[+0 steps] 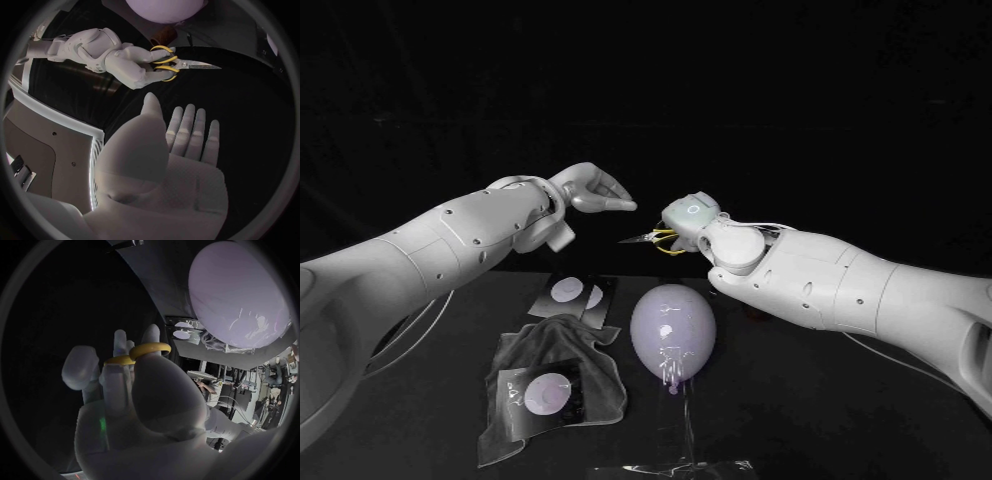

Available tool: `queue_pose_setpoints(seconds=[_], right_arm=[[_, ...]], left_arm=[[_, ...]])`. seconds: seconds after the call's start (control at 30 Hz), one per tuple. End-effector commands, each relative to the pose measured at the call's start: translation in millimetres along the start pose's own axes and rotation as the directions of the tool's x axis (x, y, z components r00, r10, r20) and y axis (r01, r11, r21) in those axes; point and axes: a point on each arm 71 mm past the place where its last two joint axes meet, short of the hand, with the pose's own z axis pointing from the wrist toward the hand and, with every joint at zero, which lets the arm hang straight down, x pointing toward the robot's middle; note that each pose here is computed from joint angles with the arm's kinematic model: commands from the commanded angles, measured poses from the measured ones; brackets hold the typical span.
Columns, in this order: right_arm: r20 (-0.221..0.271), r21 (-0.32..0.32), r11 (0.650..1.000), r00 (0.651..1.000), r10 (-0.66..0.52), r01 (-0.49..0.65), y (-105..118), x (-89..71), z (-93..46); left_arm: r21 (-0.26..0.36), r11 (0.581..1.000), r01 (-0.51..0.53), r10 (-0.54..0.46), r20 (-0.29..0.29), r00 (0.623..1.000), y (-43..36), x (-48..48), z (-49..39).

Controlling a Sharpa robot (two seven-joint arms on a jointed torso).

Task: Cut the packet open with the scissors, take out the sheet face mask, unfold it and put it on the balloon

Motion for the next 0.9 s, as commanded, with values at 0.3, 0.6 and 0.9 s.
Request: queue_pose_setpoints(seconds=[0.3,0.6,0.9], right_arm=[[0.145,-0.054,0.999,0.989,0.004,0.004,8.3,-14.9,-6.3],[0.162,-0.069,0.998,0.987,0.015,-0.004,12.2,-18.1,-8.0],[0.165,-0.072,0.997,0.986,0.016,-0.004,11.2,-18.4,-10.2]], left_arm=[[-0.029,0.999,-0.03,0.025,-0.155,0.988,-2.7,33.3,8.2],[-0.036,0.999,-0.021,0.013,-0.191,0.982,-3.1,46.4,11.5],[-0.04,0.999,-0.005,-0.003,-0.203,0.979,-1.3,49.6,11.3]])
